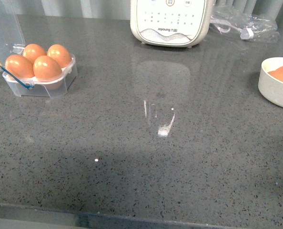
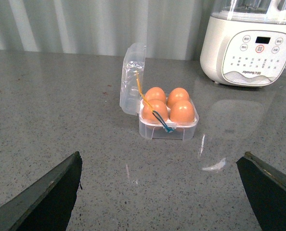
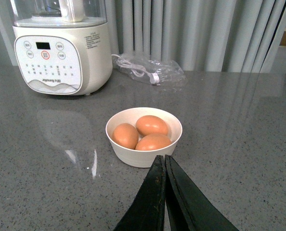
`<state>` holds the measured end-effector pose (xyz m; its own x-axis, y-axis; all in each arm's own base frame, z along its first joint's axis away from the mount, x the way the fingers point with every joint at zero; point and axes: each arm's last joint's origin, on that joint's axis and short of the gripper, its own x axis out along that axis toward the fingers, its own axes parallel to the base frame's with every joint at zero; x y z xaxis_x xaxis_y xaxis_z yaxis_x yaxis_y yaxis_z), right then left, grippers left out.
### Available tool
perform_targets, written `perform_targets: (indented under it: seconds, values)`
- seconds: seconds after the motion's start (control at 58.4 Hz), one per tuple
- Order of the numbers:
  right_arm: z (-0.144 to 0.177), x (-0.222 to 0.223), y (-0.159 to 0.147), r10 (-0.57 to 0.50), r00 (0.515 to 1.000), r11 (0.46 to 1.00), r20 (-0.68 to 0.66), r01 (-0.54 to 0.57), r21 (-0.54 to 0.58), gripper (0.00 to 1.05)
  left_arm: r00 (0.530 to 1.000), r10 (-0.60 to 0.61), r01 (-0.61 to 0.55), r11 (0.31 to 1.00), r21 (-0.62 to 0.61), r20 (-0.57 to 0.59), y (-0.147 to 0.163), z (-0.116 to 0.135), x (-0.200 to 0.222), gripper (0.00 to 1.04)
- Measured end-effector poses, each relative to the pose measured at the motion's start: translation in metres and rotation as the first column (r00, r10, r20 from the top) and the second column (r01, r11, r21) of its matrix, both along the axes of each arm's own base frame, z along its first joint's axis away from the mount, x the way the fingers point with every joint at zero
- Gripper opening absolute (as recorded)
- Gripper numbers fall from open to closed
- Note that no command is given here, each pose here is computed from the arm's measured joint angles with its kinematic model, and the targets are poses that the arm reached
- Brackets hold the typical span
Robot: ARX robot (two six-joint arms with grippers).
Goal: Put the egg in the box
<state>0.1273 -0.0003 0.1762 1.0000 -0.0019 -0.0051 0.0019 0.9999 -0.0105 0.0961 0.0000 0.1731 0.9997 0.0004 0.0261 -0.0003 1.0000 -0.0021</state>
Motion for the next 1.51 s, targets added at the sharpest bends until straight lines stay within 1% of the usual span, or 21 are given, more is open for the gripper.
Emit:
perform_targets:
  seconds: [0.154, 0.805, 0.891, 0.96, 1.148, 1.165, 1.183, 1.234, 1.285, 1.302, 1.388, 1.508]
  values:
    - [-0.008, -0.005, 0.0, 0.0, 1.0, 1.0, 0.009, 0.0, 0.0, 0.03, 1.0, 0.0, 0.0, 1.0, 0.0, 0.0, 0.0, 0.0, 0.0, 0.98]
    - [-0.008, -0.02, 0.0, 0.0, 1.0, 1.0, 0.013, 0.0, 0.0, 0.03, 1.0, 0.0, 0.0, 1.0, 0.0, 0.0, 0.0, 0.0, 0.0, 0.98]
    - [-0.013, -0.027, 0.0, 0.0, 1.0, 1.0, -0.021, 0.0, 0.0, 0.03, 1.0, 0.0, 0.0, 1.0, 0.0, 0.0, 0.0, 0.0, 0.0, 0.98]
    - [-0.011, -0.03, 0.0, 0.0, 1.0, 1.0, 0.011, 0.0, 0.0, 0.03, 1.0, 0.0, 0.0, 1.0, 0.0, 0.0, 0.0, 0.0, 0.0, 0.98]
    - [-0.011, -0.03, 0.0, 0.001, 1.0, 1.0, 0.007, -0.001, 0.0, 0.03, 1.0, 0.0, 0.0, 1.0, 0.0, 0.001, 0.0, 0.0, 0.0, 0.98]
    - [-0.011, -0.03, 0.0, 0.0, 1.0, 1.0, 0.007, 0.0, -0.001, 0.04, 1.0, 0.0, 0.0, 1.0, 0.0, 0.001, 0.0, 0.0, 0.0, 0.98]
    - [-0.011, -0.03, 0.0, 0.0, 1.0, 1.0, 0.007, 0.0, 0.0, 0.07, 1.0, 0.0, 0.0, 1.0, 0.0, 0.001, 0.0, 0.0, 0.0, 0.98]
    - [-0.011, -0.03, 0.0, 0.0, 1.0, 1.0, 0.007, 0.0, 0.0, 0.14, 1.0, 0.0, 0.0, 1.0, 0.0, 0.001, 0.0, 0.0, 0.0, 0.98]
    - [-0.011, -0.03, 0.0, 0.0, 1.0, 1.0, 0.007, 0.0, 0.0, 0.23, 1.0, 0.0, 0.0, 1.0, 0.0, 0.001, 0.0, 0.0, 0.0, 0.98]
    - [-0.011, -0.03, 0.0, 0.0, 1.0, 1.0, 0.007, 0.0, 0.0, 0.24, 1.0, 0.0, 0.0, 1.0, 0.0, 0.001, 0.0, 0.0, 0.0, 0.98]
    - [-0.011, -0.03, 0.0, 0.0, 1.0, 1.0, 0.007, 0.0, 0.0, 0.4, 1.0, 0.0, 0.0, 1.0, 0.0, 0.001, 0.0, 0.0, 0.0, 0.98]
    - [-0.011, -0.03, 0.0, 0.0, 1.0, 1.0, 0.007, 0.0, 0.0, 0.59, 1.0, 0.0, 0.0, 1.0, 0.0, 0.001, 0.0, 0.0, 0.0, 0.98]
